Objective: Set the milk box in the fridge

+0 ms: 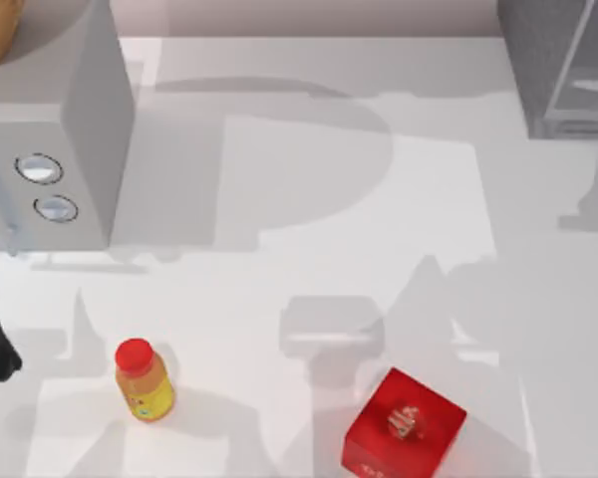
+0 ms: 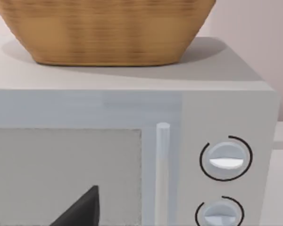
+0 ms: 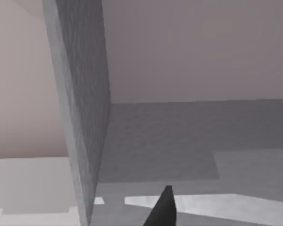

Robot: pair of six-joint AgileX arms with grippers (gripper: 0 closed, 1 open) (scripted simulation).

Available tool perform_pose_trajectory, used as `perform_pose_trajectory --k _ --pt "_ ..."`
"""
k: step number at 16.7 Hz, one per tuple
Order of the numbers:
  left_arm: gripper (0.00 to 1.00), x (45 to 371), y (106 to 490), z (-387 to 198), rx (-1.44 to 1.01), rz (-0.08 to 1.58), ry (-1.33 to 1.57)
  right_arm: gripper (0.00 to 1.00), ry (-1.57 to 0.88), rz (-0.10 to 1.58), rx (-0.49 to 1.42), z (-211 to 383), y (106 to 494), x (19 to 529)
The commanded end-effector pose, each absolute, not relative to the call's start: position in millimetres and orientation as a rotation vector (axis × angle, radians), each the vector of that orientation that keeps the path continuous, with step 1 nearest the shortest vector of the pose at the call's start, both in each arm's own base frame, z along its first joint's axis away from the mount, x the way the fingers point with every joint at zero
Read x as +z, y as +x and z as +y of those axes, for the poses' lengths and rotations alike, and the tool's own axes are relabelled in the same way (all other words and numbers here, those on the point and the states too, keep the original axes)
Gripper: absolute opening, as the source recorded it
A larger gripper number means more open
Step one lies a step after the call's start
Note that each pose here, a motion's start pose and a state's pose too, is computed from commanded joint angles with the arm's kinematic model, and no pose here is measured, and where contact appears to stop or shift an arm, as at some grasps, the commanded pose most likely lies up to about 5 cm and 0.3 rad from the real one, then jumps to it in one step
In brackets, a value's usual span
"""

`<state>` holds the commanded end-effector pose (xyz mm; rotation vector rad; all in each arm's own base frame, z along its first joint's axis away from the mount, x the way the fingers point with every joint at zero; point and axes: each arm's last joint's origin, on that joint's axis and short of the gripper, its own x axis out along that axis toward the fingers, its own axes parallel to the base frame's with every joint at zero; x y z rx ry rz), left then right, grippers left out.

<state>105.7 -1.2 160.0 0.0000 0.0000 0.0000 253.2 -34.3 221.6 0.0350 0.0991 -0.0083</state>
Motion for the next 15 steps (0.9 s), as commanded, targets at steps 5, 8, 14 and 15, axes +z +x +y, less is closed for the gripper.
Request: perform_pose_trajectory --k 5,8,14,15 --pt "1.0 160 106 -1 0.0 0.0 0.0 0.0 0.027 0.085 -0.033 -71 339 182" --pt "1.0 160 106 -1 0.0 0.0 0.0 0.0 0.013 0.048 -0.03 -90 374 153" --pt "1.0 160 106 -1 0.0 0.0 0.0 0.0 0.002 0.006 -0.001 -104 404 112" --pt "1.0 160 106 -1 0.0 0.0 0.0 0.0 0.003 0.006 0.001 -104 405 110"
